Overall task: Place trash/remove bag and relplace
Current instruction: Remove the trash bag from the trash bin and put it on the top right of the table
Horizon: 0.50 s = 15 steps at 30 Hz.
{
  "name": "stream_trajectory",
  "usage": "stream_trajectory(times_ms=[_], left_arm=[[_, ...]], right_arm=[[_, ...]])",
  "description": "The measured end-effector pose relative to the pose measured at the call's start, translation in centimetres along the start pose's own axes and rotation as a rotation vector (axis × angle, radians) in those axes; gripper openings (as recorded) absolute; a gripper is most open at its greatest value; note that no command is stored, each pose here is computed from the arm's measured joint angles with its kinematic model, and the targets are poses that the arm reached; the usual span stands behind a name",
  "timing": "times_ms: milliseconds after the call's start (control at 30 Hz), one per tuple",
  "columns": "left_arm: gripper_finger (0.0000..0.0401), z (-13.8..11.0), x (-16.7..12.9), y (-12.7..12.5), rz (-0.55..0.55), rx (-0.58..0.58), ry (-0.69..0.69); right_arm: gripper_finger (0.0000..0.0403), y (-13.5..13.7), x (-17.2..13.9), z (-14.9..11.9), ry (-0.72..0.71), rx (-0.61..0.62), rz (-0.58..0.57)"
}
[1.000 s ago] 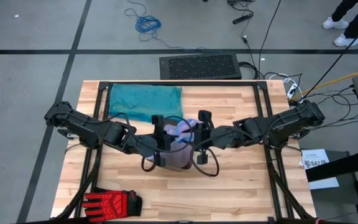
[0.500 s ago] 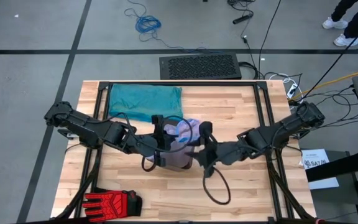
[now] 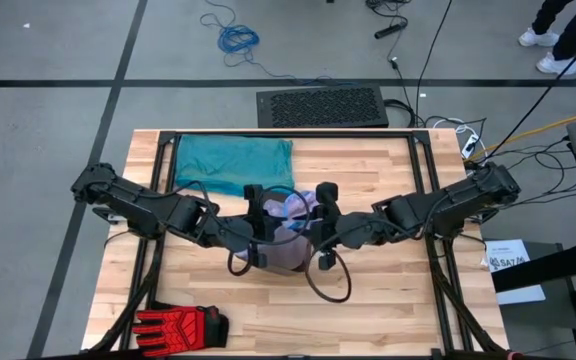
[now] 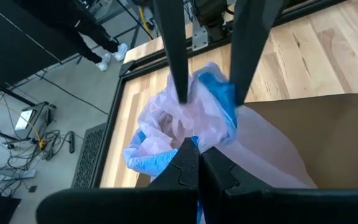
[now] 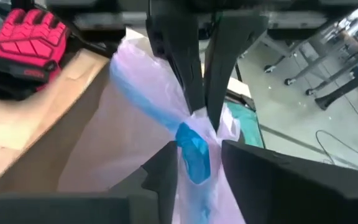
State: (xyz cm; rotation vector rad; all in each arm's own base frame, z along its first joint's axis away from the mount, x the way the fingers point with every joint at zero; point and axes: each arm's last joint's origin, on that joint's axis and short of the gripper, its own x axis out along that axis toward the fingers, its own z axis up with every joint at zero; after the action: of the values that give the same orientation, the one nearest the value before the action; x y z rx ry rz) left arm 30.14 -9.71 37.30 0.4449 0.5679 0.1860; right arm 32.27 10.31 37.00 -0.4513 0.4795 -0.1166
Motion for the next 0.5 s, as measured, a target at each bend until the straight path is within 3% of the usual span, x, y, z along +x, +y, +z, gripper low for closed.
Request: stream_trajectory(times_ms=[233,333,500], left_arm=[[0.0000,-0.03,0.01,-0.01,-0.001,0.002,0.003],[0.0000,-0.04,0.00,-0.01,-0.001,0.002,0.004],[0.0000,-0.11,0.00,-0.02,-0.002,0.006,0.010]], right_arm=[[0.0010,0.19,-0.05,0.19,0.001,-0.033,-0.072],[0.0007,0.36,-0.29,0.38,0.000,-0.049,-0.127],[0.0002,0.94,-0.66,0.64,-0.019,-0.044,-0.121]])
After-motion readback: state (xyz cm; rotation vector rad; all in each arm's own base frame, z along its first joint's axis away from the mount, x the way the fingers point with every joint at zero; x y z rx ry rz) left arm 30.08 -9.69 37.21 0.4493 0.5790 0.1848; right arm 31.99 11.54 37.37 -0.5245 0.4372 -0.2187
